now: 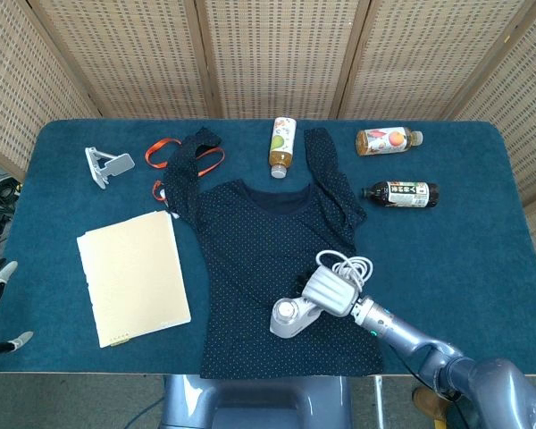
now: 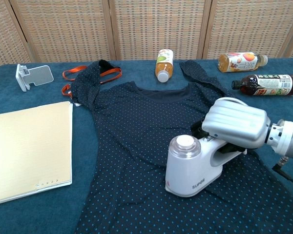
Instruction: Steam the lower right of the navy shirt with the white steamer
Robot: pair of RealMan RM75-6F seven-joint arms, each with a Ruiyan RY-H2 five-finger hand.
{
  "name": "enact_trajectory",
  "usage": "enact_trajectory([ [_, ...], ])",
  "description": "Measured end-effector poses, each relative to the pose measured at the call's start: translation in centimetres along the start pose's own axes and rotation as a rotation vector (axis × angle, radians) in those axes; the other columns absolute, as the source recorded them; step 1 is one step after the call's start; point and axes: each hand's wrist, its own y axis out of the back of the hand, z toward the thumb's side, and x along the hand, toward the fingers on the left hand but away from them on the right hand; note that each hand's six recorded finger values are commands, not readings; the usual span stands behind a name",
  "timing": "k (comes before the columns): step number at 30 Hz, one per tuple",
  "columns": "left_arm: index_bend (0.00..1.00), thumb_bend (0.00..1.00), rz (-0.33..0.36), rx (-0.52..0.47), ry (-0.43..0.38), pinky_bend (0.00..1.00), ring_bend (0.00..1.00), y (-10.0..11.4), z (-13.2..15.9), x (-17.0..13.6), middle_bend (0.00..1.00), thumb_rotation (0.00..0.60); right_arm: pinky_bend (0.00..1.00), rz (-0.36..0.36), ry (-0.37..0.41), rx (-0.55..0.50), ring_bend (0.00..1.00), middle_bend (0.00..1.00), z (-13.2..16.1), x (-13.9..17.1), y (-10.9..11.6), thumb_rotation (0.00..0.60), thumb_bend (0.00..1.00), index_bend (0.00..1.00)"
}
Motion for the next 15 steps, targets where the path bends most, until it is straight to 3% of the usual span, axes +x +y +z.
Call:
enact_trajectory([
  [15, 0.0, 0.0, -0.002, 0.002, -0.004, 0.0, 0.0, -0.1, 0.5, 0.0, 0.0, 0.6, 1.0, 0.015, -0.203, 0.01, 0.69, 0.61, -6.6, 0.0, -1.0, 0.6, 1.0, 0.75],
])
